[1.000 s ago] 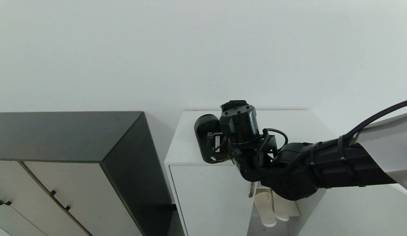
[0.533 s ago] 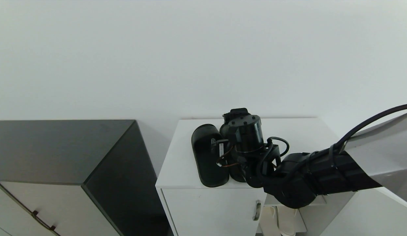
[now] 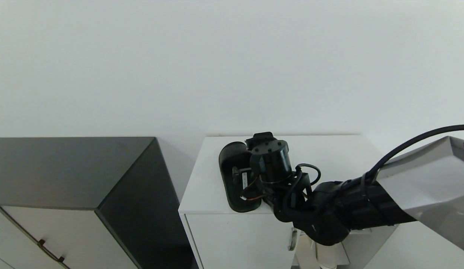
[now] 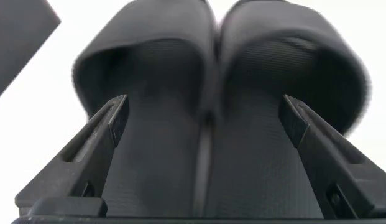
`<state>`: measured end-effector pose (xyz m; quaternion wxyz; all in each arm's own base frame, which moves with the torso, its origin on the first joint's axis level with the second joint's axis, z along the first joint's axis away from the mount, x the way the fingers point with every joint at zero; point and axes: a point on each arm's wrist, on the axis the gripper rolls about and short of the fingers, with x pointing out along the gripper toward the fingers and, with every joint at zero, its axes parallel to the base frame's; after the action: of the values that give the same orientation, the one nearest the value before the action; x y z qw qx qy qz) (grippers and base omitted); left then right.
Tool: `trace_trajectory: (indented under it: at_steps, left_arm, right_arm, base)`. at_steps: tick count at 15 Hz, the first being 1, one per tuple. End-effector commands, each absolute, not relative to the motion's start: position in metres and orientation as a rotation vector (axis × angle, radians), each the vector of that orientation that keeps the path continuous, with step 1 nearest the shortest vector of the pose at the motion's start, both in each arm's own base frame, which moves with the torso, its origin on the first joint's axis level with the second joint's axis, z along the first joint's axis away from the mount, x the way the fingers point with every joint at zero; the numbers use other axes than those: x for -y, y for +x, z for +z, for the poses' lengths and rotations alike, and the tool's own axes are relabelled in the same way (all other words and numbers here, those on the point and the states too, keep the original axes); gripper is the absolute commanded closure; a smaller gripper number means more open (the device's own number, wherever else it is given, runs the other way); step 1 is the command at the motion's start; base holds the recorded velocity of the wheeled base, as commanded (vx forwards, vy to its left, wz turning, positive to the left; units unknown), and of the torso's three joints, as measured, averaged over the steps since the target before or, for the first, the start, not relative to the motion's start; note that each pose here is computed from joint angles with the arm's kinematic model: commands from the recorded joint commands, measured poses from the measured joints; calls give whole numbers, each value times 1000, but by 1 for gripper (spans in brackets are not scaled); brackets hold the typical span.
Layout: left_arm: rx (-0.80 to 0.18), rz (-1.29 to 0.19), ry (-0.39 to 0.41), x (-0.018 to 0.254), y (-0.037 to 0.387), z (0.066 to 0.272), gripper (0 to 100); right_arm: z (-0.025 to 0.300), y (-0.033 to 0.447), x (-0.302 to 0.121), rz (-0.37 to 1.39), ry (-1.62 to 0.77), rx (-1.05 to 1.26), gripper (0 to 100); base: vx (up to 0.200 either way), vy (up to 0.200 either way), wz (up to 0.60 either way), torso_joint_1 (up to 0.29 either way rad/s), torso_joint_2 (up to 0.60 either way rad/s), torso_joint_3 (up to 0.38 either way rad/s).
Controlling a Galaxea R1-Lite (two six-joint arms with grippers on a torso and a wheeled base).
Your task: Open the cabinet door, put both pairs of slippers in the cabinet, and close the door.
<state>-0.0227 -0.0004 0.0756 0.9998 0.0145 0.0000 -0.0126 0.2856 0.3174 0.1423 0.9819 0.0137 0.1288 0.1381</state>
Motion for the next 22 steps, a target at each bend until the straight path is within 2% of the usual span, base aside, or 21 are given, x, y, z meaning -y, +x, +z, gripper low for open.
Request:
trace_trajectory:
  at_steps: [1, 7, 8, 12, 17, 19, 22]
  left_arm:
    - [-1, -25, 29, 0, -23, 76, 100]
    - [0, -21, 29, 0, -23, 76, 100]
    - [0, -21, 28, 0, -23, 76, 100]
    - [0, -21, 21, 0, -23, 76, 100]
    - [0, -20, 15, 0, -23, 76, 100]
    - [0, -21, 18, 0, -23, 76, 100]
    - [0, -21, 20, 0, -23, 76, 100]
  right_arm:
    - [129, 301, -330, 269, 23, -260, 0]
    - [124, 335, -332, 230, -5, -229, 0]
    - [121, 337, -332, 234, -37, -224, 100]
    - [130, 336, -336, 240, -30, -197, 100]
    - [172, 313, -323, 256, 4, -151, 100]
    - [184, 284, -315, 295, 3, -161, 100]
    - [181, 222, -284, 375, -39, -232, 100]
  base:
    - [0, 0, 0, 0, 0, 0]
    - [0, 0, 0, 0, 0, 0]
    - [0, 0, 0, 0, 0, 0]
    - [0, 0, 0, 0, 0, 0]
    - [0, 0, 0, 0, 0, 0]
    - [0, 0, 0, 0, 0, 0]
    - [0, 0, 0, 0, 0, 0]
